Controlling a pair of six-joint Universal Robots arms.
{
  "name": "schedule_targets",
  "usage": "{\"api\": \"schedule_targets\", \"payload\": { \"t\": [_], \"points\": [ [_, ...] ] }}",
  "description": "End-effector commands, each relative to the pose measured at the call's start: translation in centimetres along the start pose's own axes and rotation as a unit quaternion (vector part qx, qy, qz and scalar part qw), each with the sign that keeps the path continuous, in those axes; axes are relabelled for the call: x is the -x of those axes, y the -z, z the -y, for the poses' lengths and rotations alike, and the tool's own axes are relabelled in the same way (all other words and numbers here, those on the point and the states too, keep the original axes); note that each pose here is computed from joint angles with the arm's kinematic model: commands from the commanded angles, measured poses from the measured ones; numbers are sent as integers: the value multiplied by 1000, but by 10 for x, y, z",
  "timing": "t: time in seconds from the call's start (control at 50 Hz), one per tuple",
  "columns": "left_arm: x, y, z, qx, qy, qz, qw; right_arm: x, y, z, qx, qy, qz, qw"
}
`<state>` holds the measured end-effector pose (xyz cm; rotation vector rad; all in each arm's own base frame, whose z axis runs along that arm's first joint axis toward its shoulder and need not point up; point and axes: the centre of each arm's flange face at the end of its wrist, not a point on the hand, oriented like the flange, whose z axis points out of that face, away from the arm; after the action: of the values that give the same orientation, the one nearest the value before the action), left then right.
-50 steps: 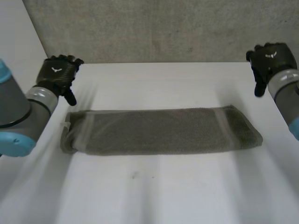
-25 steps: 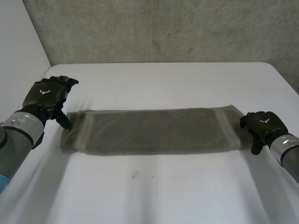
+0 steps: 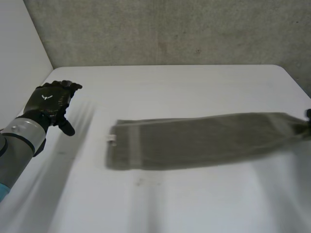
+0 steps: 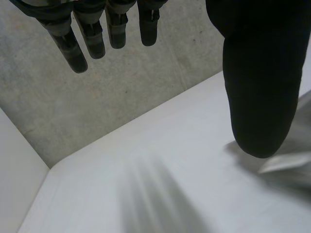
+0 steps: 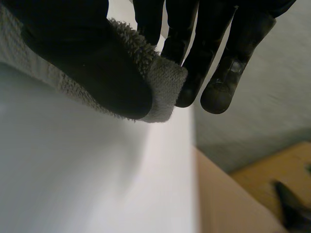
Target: Fold the towel.
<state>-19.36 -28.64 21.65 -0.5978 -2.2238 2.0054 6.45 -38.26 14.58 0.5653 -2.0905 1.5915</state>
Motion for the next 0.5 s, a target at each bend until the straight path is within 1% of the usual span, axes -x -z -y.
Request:
{"api": "schedule_targets", "payload": {
  "t": [0.02, 0.06, 0.08, 0.12, 0.14, 0.18, 0.2, 0.22, 0.24, 0.28, 0.3, 0.34, 0.36, 0.38, 0.4, 0.44, 0.46, 0.5],
  "points": [
    [1, 1, 2, -3, 0, 2, 1000, -30, -10, 13, -4, 61, -34, 998],
    [0, 1, 2, -3, 0, 1, 1000, -17, 1, 57, -66, 45, -27, 996],
    [0, 1, 2, -3, 0, 1, 1000, -17, 1, 58, -66, 45, -27, 996],
    [-1, 2, 2, -3, -1, 0, 1000, 1, 23, 107, -140, 19, -8, 990],
    [-1, 2, 2, -3, -1, 0, 1000, 1, 23, 107, -140, 19, -8, 990],
    [-2, 3, 2, -2, -1, -1, 1000, 39, 50, 146, -201, 3, 41, 979],
    [-2, 3, 2, -3, -1, -1, 1000, 40, 50, 146, -201, 3, 41, 979],
    [-2, 4, 4, -7, -2, -1, 1000, 64, 68, 163, -231, 2, 72, 970],
    [-2, 4, 4, -7, -2, -1, 1000, 64, 68, 163, -232, 2, 73, 970],
    [-2, 5, 6, -9, -1, -1, 1000, 123, 111, 184, -280, 11, 152, 948],
    [-2, 5, 6, -9, -1, -1, 1000, 123, 111, 185, -280, 11, 152, 948],
    [-3, 6, 5, -8, -1, -2, 1000, 181, 153, 188, -307, 26, 230, 923],
    [-3, 6, 5, -8, -1, -2, 1000, 182, 153, 188, -307, 26, 230, 923],
    [-3, 6, 5, -7, -1, -2, 1000, 207, 172, 184, -315, 32, 263, 912],
    [-3, 6, 5, -7, -1, -2, 1000, 207, 172, 184, -315, 32, 263, 911],
    [-4, 7, 3, -5, -1, -4, 1000, 248, 195, 164, -307, 52, 319, 895],
    [-4, 7, 3, -5, -1, -4, 1000, 248, 195, 164, -307, 52, 320, 895],
    [-5, 7, 3, -5, -1, -5, 1000, 279, 210, 139, -289, 72, 362, 884]
  ]
}}
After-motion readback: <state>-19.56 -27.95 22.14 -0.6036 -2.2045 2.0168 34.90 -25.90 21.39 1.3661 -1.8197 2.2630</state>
